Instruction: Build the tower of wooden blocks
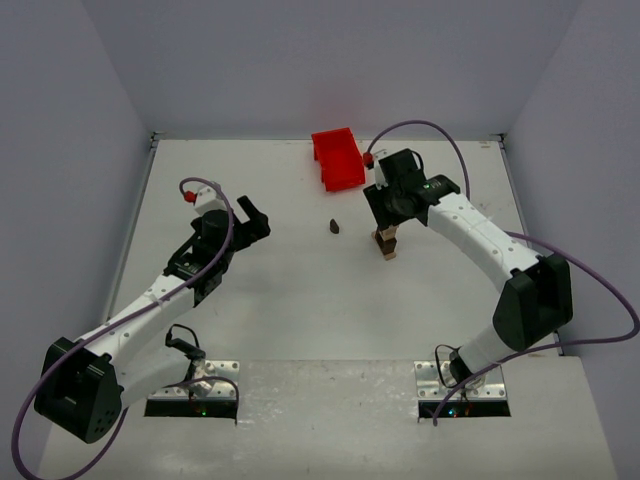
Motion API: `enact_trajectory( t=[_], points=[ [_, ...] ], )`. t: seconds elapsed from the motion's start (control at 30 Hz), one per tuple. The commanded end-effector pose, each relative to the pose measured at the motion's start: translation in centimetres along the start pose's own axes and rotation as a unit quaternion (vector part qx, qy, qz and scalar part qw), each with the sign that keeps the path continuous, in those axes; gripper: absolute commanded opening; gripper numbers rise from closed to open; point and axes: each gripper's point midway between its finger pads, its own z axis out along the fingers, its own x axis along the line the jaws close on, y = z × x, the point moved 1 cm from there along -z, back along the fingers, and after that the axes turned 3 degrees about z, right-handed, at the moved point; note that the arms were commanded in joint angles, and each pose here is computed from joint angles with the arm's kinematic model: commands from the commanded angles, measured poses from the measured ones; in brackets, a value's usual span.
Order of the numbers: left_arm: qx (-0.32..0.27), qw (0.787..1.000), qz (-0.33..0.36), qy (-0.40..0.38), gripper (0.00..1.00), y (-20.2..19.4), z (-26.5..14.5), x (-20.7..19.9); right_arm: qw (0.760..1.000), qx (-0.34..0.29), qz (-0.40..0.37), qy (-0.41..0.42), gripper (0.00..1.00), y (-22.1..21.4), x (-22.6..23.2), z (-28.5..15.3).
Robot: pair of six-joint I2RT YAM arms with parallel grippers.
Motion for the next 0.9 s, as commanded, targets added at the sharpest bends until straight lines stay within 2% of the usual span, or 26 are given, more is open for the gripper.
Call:
enact_trajectory(
  t=[0.0,0.47,0.63,0.73,0.77,0.8,0.83,0.87],
  points=[
    [-0.023,0.999,-0.007,-0.024,1.00,1.3,-0.3,-1.0,1.000,-0.016,0.017,-0.002,0.54,0.5,0.0,-0.3],
    [-0.025,0.999,-0.009,-0.025,1.00,1.4,-0.4,-1.0,0.999,-0.007,0.026,-0.024,0.54,-0.1,-0.8,0.0],
    [-0.024,0.999,-0.009,-0.024,1.00,1.3,-0.3,-1.0,0.999,-0.033,0.015,-0.009,0.57,0.4,-0.6,-0.9],
    [-0.022,0.999,-0.008,-0.025,1.00,1.2,-0.2,-1.0,0.998,-0.067,0.009,0.009,0.69,1.7,-0.2,-2.0],
    [-0.022,0.999,-0.008,-0.025,1.00,1.2,-0.2,-1.0,0.997,-0.076,0.007,0.015,0.78,2.0,-0.1,-2.4],
    [-0.022,0.999,-0.008,-0.024,1.00,1.2,-0.2,-1.0,0.996,-0.082,0.006,0.019,0.94,2.2,0.0,-2.7],
    [-0.023,0.999,-0.008,-0.025,1.00,1.2,-0.2,-1.0,0.996,-0.088,0.006,0.022,0.99,2.4,0.0,-3.1],
    [-0.023,0.999,-0.008,-0.025,1.00,1.2,-0.3,-1.0,0.995,-0.093,0.009,0.021,0.99,2.4,0.0,-3.4]
  ],
)
